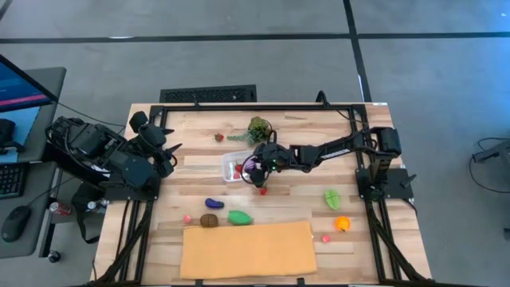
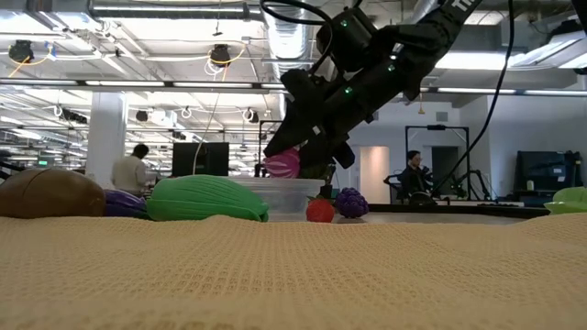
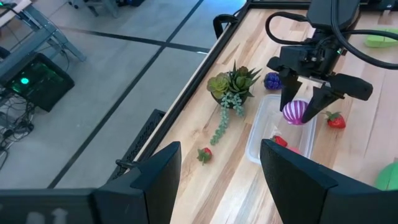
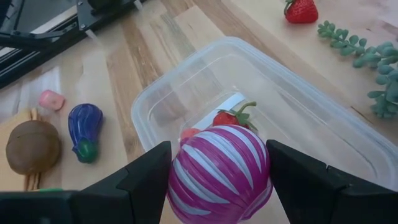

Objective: Pick and placing Produce into tupperware
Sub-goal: Put the purple onion into the transparent bin, then put the left pink peach into the transparent bin

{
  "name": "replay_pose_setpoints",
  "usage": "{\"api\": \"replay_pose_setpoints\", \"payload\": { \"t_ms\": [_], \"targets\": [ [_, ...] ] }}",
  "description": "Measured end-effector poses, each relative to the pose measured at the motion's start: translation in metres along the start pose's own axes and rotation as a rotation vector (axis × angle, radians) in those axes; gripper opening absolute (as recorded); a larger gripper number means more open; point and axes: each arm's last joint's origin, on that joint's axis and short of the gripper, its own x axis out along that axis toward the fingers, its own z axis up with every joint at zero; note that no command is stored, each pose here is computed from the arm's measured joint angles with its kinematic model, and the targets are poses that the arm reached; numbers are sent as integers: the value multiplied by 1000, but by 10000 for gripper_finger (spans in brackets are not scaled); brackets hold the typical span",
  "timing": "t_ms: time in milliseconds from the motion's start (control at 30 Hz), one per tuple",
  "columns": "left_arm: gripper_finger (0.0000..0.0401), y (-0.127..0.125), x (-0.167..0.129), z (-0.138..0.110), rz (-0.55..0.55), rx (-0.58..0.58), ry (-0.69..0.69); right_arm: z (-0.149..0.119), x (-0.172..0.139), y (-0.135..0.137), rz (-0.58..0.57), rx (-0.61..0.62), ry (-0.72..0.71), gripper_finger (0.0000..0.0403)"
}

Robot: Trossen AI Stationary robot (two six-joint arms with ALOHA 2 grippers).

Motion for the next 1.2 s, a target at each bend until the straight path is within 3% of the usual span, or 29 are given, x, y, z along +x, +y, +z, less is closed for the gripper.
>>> {"api": "replay_pose_setpoints", "payload": {
  "t_ms": [867,1200],
  "targets": [
    [212,0,0,0,1,5,-1,0,0,-1,-8,0,12,260],
    [212,0,0,0,2,4,-1,24,-4,11,23,-72,102,260]
  ]
}}
